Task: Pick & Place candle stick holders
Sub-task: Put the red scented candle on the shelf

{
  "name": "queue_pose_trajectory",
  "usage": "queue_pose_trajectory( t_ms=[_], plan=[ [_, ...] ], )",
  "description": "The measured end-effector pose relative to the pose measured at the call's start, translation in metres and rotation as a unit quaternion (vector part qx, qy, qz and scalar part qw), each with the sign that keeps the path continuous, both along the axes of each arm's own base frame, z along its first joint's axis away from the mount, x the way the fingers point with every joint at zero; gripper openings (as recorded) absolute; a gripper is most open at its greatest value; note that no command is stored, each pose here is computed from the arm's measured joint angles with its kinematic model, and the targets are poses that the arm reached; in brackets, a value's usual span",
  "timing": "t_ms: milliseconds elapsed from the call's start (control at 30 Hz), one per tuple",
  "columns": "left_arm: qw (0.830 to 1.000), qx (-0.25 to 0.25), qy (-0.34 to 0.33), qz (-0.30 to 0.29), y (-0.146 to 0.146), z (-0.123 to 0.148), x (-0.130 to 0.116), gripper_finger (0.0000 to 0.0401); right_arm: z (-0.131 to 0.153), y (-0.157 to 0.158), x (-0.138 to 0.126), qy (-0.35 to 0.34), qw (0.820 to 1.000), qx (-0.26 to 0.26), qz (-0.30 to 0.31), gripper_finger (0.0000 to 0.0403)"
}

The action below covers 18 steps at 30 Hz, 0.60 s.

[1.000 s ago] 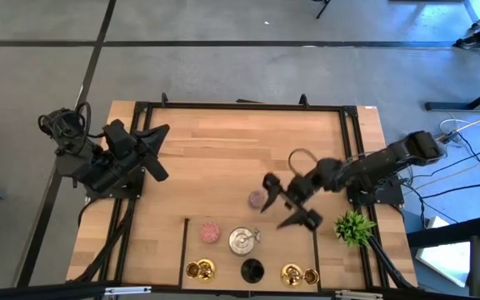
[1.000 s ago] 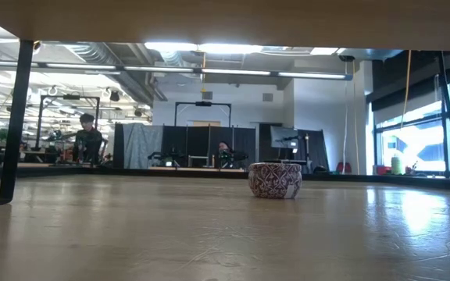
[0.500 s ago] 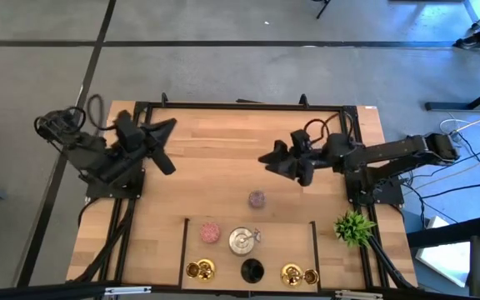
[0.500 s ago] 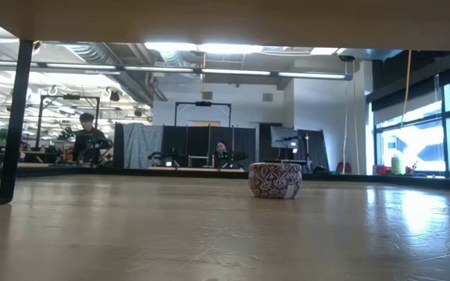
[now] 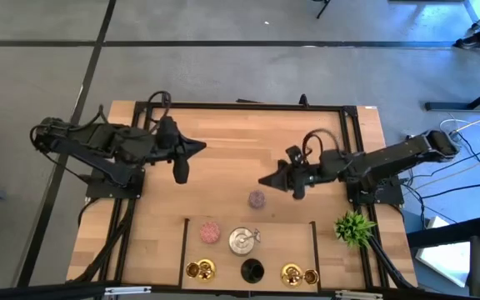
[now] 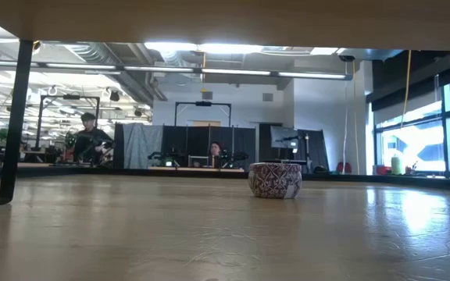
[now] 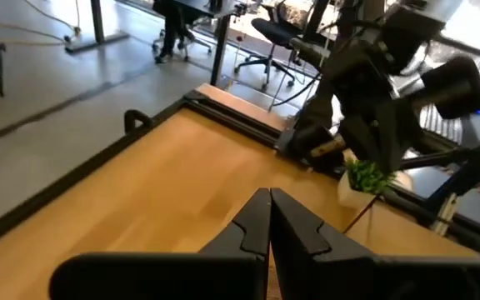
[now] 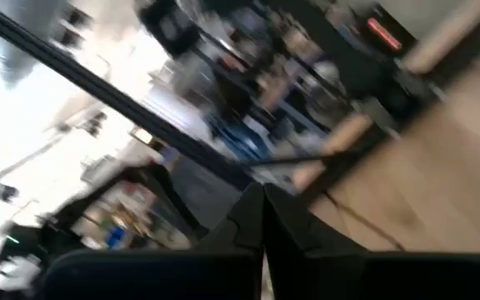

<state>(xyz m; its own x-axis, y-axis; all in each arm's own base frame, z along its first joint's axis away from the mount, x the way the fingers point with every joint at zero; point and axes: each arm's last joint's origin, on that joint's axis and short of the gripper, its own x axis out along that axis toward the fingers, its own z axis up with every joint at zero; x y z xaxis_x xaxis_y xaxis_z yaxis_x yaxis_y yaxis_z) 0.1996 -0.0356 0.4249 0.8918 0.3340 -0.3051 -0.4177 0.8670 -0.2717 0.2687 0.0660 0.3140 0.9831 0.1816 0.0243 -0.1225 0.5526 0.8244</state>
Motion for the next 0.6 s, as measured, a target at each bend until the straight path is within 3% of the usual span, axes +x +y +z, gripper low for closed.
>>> queue_pose_trajectory(
  t_ms=[133,267,400,600],
  plan=[
    [1.000,-0.027,-0.006,-0.010,0.003,0.000,0.001,0.0002,0.000,0.017,-0.004,0.083,0.996,-0.016,0.010,0.0003],
    [0.995,-0.066,0.012,-0.076,0.003,-0.003,0.005,0.0002,-0.003,0.028,-0.010,0.149,0.989,-0.018,0.010,0.0002],
    [0.979,-0.112,0.105,-0.137,0.000,-0.022,0.008,0.0002,-0.006,0.033,-0.013,0.180,0.984,-0.004,0.007,0.0001],
    [0.938,-0.119,0.260,-0.199,-0.005,-0.051,0.011,0.0002,-0.009,0.038,-0.016,0.198,0.980,0.013,0.009,0.0001]
  ],
)
